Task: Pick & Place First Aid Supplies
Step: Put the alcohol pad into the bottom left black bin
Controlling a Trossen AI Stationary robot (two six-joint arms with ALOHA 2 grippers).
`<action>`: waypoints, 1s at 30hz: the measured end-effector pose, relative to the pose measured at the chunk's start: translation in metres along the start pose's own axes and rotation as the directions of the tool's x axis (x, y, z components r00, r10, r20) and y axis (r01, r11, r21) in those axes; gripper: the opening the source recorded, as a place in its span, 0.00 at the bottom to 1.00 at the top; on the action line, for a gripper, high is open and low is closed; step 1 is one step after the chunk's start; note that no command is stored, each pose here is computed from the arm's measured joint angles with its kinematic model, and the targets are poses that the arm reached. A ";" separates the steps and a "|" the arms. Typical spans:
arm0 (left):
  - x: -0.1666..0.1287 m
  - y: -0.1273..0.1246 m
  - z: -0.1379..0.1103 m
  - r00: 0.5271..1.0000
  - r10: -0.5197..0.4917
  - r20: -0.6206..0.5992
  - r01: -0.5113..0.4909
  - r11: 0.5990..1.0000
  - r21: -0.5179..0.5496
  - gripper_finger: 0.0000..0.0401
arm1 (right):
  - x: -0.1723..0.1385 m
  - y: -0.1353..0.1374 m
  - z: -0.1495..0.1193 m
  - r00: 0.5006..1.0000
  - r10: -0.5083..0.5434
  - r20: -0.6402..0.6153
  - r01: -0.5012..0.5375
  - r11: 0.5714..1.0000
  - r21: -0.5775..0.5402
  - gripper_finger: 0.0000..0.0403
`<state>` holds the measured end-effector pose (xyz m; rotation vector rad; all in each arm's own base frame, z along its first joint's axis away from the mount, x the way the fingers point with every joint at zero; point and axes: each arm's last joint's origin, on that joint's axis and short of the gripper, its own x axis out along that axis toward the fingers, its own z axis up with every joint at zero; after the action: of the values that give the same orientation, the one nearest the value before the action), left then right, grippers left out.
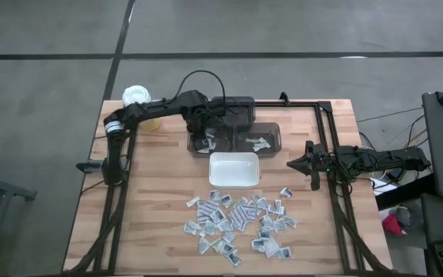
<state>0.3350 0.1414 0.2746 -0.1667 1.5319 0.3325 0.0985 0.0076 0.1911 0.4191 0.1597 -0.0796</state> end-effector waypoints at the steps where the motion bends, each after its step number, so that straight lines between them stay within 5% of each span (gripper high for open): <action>1: -0.007 -0.002 -0.003 1.000 0.001 0.020 -0.001 1.000 -0.020 0.31 | 0.000 0.000 0.000 1.000 0.000 -0.001 0.000 1.000 0.000 0.02; 16: -0.106 -0.089 -0.072 0.947 -0.106 0.304 0.206 0.924 -0.322 0.31 | 0.000 0.000 0.000 1.000 0.004 -0.001 -0.004 1.000 0.000 0.02; 23: -0.115 -0.148 -0.094 0.932 -0.186 0.311 0.304 0.869 -0.392 0.31 | 0.000 0.000 0.000 1.000 0.003 -0.001 -0.003 1.000 0.000 0.02; 30: -0.110 -0.197 -0.110 0.936 -0.226 0.268 0.340 0.772 -0.537 0.31 | 0.000 0.000 0.000 1.000 0.003 -0.001 -0.003 1.000 0.000 0.02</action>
<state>0.2913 -0.0905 0.3595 -0.8232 1.1518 0.5488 0.0984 0.0077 0.1911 0.4191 0.1603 -0.0761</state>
